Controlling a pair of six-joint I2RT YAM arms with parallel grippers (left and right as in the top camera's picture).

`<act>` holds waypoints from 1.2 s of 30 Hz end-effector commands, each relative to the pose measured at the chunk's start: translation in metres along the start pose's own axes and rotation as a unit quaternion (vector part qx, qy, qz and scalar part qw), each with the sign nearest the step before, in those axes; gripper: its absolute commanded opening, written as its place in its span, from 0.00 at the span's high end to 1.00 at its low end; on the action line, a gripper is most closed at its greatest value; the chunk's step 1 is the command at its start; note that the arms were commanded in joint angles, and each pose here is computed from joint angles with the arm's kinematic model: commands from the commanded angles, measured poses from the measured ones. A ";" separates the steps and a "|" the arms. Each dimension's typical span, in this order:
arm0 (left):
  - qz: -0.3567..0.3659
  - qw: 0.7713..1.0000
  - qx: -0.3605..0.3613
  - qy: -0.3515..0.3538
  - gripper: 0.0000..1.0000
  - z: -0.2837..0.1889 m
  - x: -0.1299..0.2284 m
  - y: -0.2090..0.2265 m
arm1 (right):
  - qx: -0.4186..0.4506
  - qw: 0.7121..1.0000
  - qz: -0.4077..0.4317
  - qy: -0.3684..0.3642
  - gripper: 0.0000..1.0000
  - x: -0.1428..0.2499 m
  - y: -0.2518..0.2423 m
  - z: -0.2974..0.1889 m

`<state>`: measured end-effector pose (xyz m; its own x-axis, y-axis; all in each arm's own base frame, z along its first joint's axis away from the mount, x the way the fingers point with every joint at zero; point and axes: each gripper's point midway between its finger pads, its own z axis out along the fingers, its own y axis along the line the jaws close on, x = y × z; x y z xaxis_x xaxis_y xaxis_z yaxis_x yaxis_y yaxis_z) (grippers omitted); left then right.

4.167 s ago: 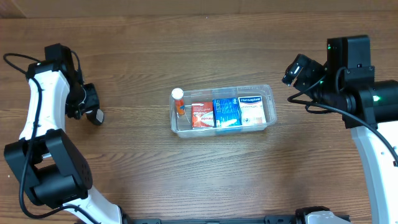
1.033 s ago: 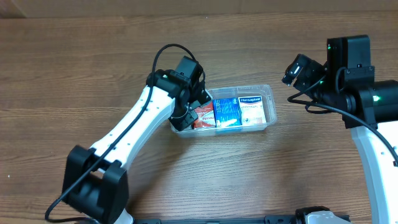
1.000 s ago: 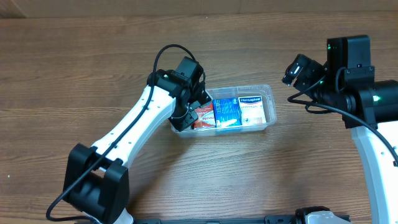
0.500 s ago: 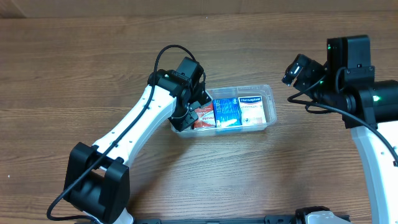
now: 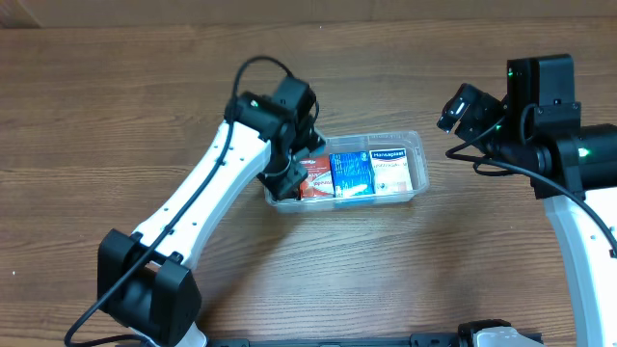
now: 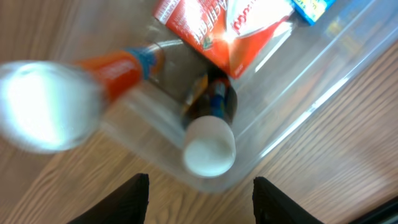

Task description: Pack container

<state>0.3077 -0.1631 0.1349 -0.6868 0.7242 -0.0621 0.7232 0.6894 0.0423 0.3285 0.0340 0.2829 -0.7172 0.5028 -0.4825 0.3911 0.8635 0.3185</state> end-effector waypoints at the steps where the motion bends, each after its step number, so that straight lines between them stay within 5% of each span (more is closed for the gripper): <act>1: -0.054 0.997 -0.012 -0.051 0.45 -0.053 -0.020 0.003 | -0.007 1.000 0.002 -0.011 0.00 -0.005 0.002 -0.006; 8: -0.179 0.976 -0.088 -0.091 0.51 -0.125 0.004 0.038 | -0.007 1.000 0.002 -0.011 0.00 -0.005 0.002 -0.006; 15: -0.284 0.930 -0.099 -0.212 0.54 -0.207 0.062 0.046 | -0.007 1.000 0.002 -0.011 0.00 -0.005 0.002 -0.006; 17: -0.296 0.912 -0.115 -0.258 0.47 -0.235 0.084 0.041 | -0.007 1.000 0.002 -0.011 0.00 -0.005 0.002 -0.006; 18: -0.300 0.907 -0.118 -0.272 0.36 -0.242 0.090 0.039 | -0.007 1.000 0.002 -0.011 0.00 -0.005 0.002 -0.006; 19: -0.302 0.901 -0.119 -0.290 0.09 -0.252 0.098 0.035 | -0.007 1.000 0.002 -0.011 0.00 -0.005 0.002 -0.006; 20: -0.307 0.893 -0.119 -0.306 0.00 -0.260 0.107 0.031 | -0.007 1.000 0.002 -0.011 0.00 -0.005 0.002 -0.006; 27: -0.325 0.890 -0.091 -0.307 0.00 -0.266 0.150 0.003 | -0.007 1.000 0.002 -0.011 0.00 -0.005 0.002 -0.006; 36: -0.325 0.891 -0.090 -0.304 0.00 -0.265 0.151 0.002 | -0.007 1.000 0.002 -0.011 0.00 -0.005 0.002 -0.006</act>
<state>0.1872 -0.0461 0.3882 -0.7480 0.0893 -0.6577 0.1322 0.9911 -0.0158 0.3285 0.0339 0.2829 -0.7173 0.5025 -0.4828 0.3910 0.8637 0.3180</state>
